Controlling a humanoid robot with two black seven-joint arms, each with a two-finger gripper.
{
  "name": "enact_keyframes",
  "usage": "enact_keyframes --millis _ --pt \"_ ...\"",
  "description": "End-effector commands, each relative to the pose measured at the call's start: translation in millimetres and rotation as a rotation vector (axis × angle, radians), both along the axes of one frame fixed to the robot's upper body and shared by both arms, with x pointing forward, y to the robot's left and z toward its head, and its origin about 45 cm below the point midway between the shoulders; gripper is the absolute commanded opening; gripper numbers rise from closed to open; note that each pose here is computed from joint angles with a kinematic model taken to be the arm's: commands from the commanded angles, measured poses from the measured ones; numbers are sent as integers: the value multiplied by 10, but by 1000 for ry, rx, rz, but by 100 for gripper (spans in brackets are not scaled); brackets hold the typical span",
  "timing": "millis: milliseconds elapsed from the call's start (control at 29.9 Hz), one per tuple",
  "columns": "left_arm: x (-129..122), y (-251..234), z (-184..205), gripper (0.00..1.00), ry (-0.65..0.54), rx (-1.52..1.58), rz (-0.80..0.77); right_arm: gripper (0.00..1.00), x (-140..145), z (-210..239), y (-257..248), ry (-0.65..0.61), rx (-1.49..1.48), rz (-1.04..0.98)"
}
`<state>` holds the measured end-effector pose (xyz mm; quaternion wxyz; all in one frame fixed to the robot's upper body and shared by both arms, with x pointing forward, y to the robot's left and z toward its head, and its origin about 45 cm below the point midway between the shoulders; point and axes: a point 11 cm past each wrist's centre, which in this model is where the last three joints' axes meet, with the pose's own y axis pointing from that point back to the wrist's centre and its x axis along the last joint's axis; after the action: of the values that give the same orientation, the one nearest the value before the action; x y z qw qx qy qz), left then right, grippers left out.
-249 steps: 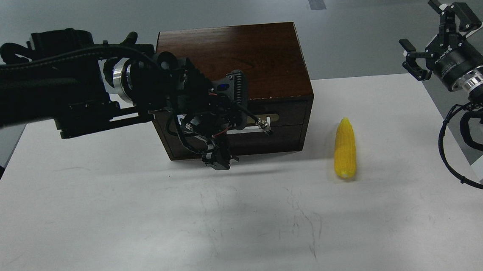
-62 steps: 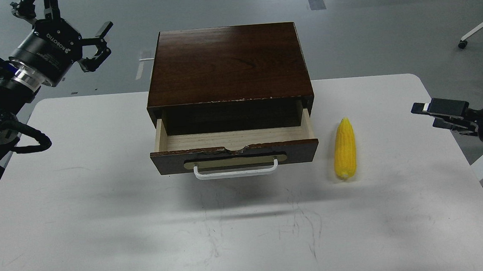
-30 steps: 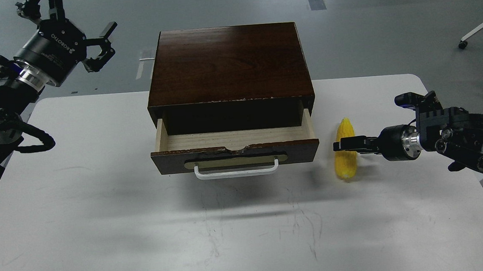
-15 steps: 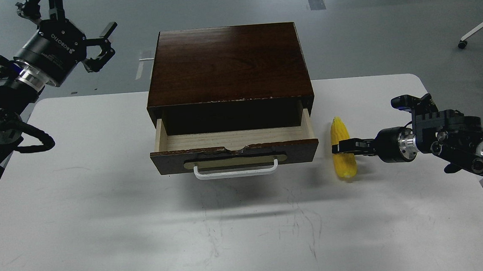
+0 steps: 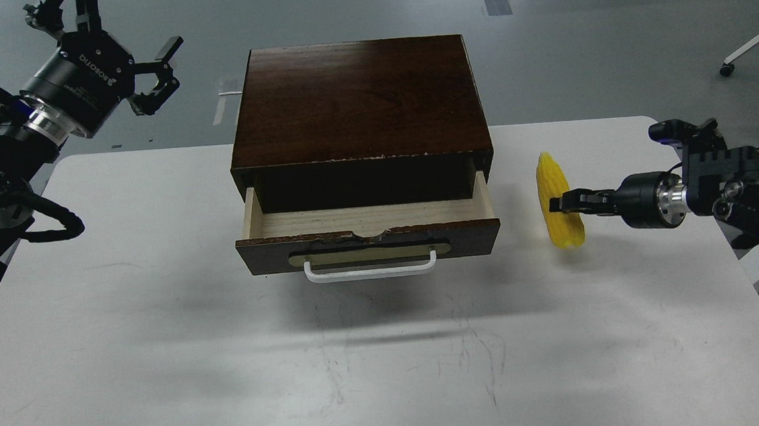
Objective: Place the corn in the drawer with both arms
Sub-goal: 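Lift the corn with the right gripper and carry it over the drawer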
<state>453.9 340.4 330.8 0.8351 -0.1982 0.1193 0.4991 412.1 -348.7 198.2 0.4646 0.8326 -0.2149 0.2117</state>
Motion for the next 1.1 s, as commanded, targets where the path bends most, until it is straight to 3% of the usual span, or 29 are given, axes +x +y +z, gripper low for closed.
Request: enact_keyframes --millis 0,234,468,568,701,1069 --pt "5 -25 7 99 -2 -3 -5 0 172 640 -9 -119 7 27" --pt "12 -27 33 99 -7 1 -6 0 454 1722 504 -327 21 180" --pt "14 -11 55 99 -11 3 -3 0 321 2355 1775 -402 -128 563" --pt "12 -6 57 99 -12 7 -3 0 190 2411 2191 -421 -205 697" --pt "3 32 72 99 -15 22 1 0 53 2276 2591 -511 -521 962" --pt "3 47 86 99 -18 22 4 0 -142 1818 3058 -709 -737 1338"
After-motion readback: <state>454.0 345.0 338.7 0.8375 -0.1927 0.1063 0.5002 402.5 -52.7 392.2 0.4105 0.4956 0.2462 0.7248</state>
